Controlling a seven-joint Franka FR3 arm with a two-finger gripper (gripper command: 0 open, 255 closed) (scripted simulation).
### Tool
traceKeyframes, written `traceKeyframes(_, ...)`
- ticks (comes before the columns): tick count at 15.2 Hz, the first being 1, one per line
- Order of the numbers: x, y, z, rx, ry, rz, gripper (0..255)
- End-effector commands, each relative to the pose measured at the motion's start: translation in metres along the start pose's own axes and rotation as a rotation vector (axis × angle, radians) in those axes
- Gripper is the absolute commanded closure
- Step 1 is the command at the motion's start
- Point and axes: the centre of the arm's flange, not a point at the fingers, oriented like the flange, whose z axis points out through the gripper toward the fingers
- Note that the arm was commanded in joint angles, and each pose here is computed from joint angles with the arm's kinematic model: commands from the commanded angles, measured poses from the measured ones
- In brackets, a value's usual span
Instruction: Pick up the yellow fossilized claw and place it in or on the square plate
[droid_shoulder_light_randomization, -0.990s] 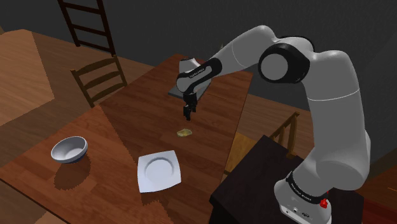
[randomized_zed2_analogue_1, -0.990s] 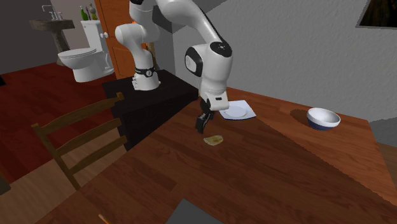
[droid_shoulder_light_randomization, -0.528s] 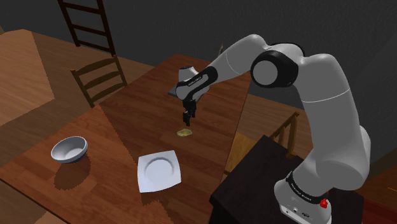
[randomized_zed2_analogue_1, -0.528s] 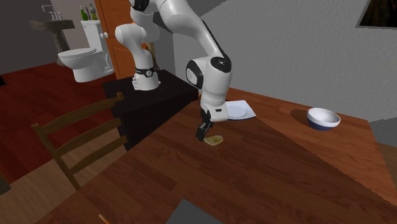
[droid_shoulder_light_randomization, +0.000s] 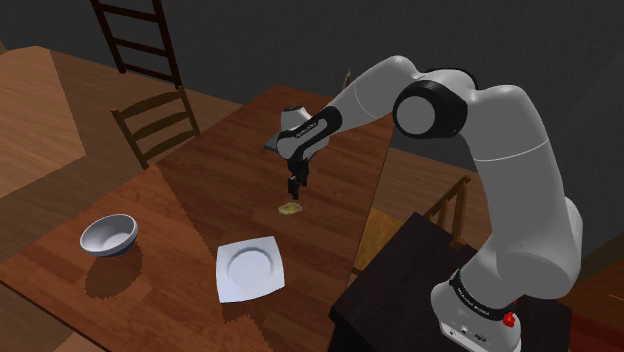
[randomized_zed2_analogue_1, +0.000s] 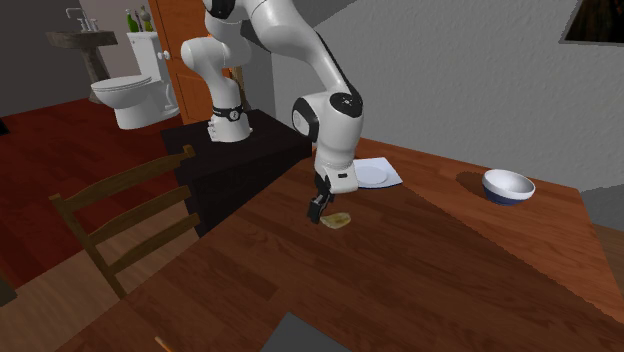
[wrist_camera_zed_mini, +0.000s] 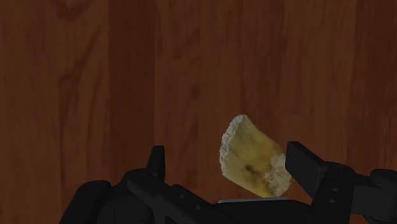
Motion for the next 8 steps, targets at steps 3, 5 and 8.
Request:
traceKeyframes(3,0.0000,0.0000,0.0000,0.000,0.000,0.000,255)
traceKeyframes(5,0.0000,0.0000,0.0000,0.000,0.000,0.000,255)
traceKeyframes(8,0.0000,0.0000,0.0000,0.000,0.000,0.000,255)
